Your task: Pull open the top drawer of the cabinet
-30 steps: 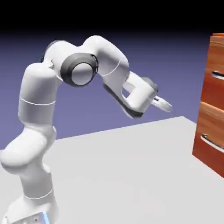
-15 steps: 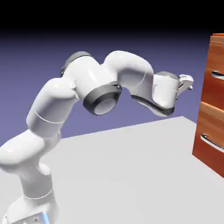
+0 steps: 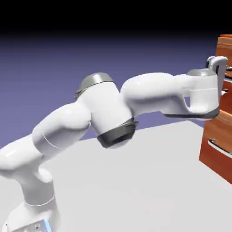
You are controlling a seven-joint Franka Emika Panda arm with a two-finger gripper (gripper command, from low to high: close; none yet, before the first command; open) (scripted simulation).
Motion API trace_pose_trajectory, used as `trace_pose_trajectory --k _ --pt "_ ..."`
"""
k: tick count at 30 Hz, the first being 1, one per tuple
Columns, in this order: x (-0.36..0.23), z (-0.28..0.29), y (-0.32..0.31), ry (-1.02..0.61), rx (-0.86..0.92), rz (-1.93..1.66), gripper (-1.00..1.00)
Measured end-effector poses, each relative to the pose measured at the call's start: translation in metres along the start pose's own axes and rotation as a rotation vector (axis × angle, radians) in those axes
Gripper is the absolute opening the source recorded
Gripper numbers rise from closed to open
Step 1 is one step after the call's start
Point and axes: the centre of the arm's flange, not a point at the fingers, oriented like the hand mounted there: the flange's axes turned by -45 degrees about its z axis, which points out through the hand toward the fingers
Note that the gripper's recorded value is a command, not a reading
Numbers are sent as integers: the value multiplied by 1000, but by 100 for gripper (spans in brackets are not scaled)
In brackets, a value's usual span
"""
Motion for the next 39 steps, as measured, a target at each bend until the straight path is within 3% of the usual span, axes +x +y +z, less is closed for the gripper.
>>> trace_pose_trajectory --k 2,3,13,30,39 --pt "-1 12 1 -1 0 -2 0" --pt "-2 17 2 -1 -1 -4 -100" --pt "-1 -32 2 -1 0 -4 -100" --pt "-1 -173 2 0 0 -4 -100" --pt "-1 -181 2 0 0 -3 -100"
